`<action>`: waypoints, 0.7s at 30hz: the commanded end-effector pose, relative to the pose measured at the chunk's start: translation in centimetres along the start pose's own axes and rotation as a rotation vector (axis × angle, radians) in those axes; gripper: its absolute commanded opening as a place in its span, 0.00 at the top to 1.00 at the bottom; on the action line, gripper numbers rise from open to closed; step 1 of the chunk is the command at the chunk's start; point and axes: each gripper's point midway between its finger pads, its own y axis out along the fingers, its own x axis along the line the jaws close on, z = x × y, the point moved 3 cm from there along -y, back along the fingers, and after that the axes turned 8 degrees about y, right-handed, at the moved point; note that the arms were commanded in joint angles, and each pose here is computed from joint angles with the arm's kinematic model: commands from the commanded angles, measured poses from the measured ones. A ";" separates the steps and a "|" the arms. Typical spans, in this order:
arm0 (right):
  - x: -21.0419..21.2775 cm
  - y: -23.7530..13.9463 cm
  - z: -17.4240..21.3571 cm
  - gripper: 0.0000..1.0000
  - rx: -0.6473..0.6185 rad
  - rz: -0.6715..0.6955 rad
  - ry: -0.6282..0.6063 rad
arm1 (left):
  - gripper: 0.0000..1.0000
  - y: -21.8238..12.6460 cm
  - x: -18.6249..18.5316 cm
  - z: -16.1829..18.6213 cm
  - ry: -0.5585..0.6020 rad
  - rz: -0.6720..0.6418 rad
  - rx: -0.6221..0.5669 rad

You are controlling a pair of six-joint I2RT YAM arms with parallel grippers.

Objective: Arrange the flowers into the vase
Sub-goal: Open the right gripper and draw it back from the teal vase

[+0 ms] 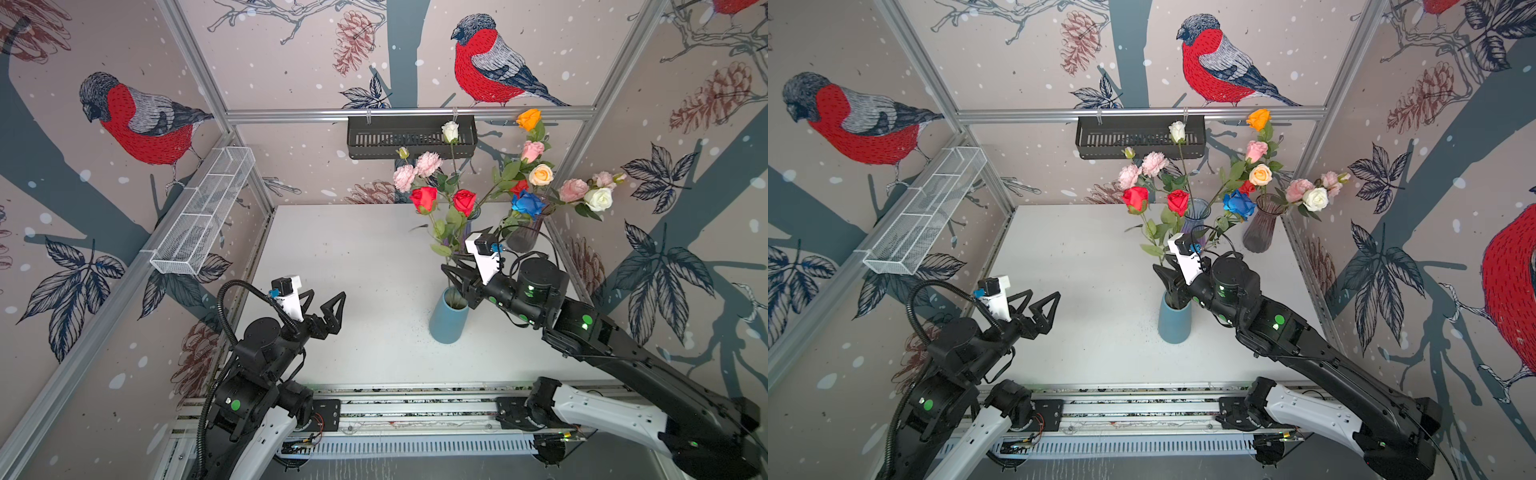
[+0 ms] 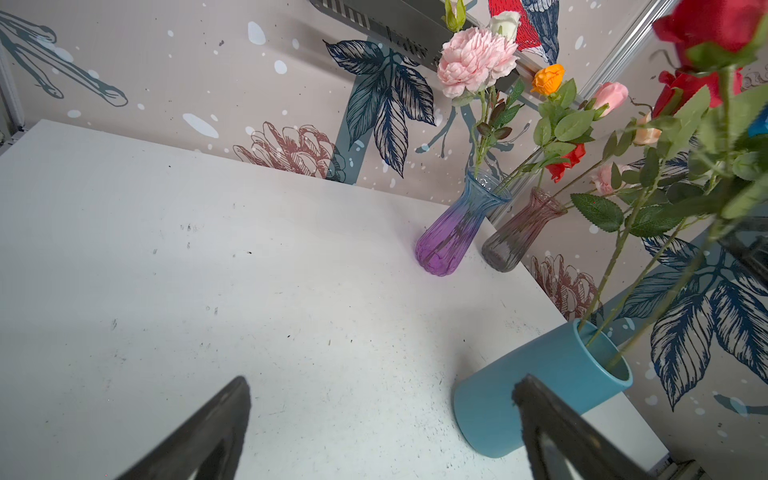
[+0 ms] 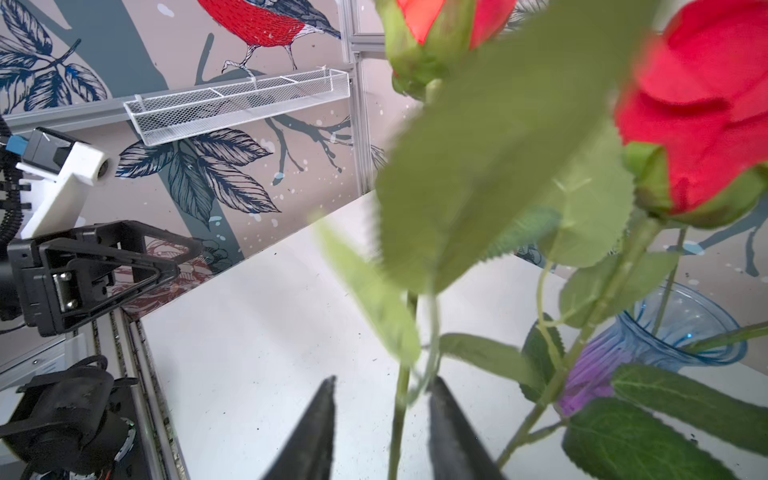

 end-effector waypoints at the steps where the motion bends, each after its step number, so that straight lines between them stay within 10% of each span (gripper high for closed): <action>1: 0.7 -0.3 -0.8 0.42 -0.012 -0.044 -0.008 | 0.01 -0.3 -0.3 -0.9 0.007 0.011 -0.041; 12: 0.3 -7.7 -3.4 0.25 -0.174 -0.028 0.001 | 0.01 -0.2 -0.3 -0.9 0.010 0.017 -0.044; 19: -0.2 -8.2 1.8 0.16 -0.083 -0.052 0.140 | 0.01 0.0 -0.3 -0.8 0.006 0.018 -0.034; 21: -0.4 -7.7 4.2 0.00 -0.033 -0.056 0.187 | 0.01 0.0 -0.3 -0.9 0.005 0.017 -0.035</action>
